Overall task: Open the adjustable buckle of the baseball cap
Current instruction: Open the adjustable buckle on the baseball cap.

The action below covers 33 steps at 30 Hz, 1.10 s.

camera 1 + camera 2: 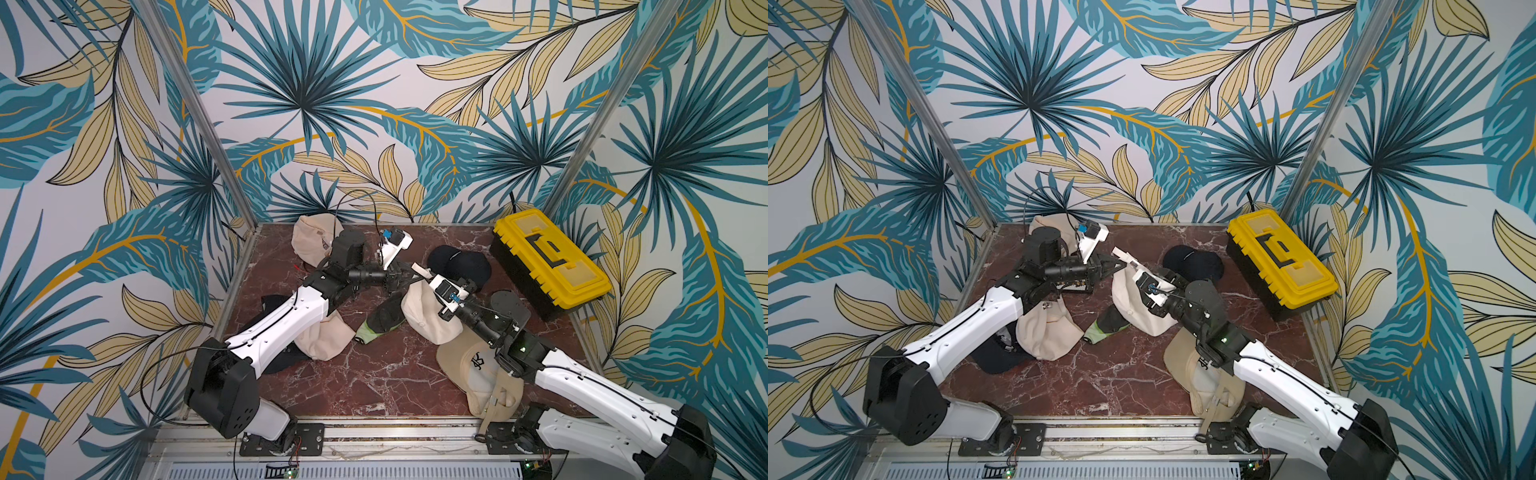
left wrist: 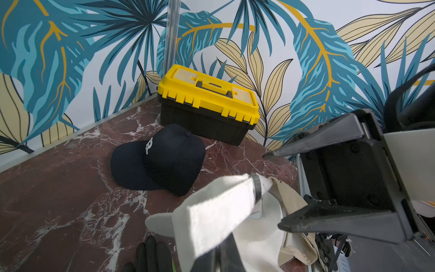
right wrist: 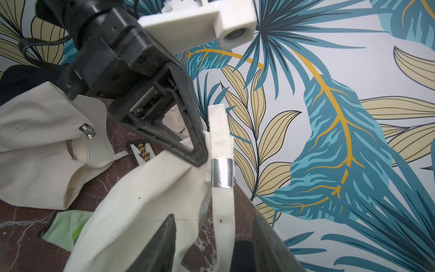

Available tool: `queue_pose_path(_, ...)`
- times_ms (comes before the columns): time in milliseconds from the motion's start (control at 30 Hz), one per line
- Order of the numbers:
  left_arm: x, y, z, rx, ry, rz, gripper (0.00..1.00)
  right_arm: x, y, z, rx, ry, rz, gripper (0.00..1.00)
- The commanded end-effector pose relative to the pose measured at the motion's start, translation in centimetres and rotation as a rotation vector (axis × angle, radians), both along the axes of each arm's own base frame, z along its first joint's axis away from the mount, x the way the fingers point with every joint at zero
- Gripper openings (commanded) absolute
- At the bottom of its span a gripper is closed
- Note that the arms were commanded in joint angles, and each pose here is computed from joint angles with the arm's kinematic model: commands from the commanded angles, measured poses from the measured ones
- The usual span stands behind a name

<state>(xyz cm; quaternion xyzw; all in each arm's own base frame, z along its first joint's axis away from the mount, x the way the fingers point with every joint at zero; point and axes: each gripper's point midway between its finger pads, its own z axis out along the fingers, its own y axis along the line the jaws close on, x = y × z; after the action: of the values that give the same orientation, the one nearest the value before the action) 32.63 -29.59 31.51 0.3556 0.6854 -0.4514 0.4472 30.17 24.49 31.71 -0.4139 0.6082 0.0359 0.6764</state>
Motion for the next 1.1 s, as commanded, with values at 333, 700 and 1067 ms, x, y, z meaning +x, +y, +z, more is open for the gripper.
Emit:
queue_pose_path(333,-1.5,-1.5,2.1,-0.024,-0.092,-0.090,0.00,1.0,1.0,1.7,0.053,-0.003,0.005,0.40)
queue_pose_path(700,-2.0,-1.9,2.1,-0.028,-0.088,-0.110,0.00,1.0,1.2,2.1,0.050,-0.023,-0.008,0.33)
queue_pose_path(1067,-2.2,-2.3,2.0,-0.026,-0.082,-0.117,0.00,1.0,1.0,2.3,0.026,-0.053,-0.038,0.25)
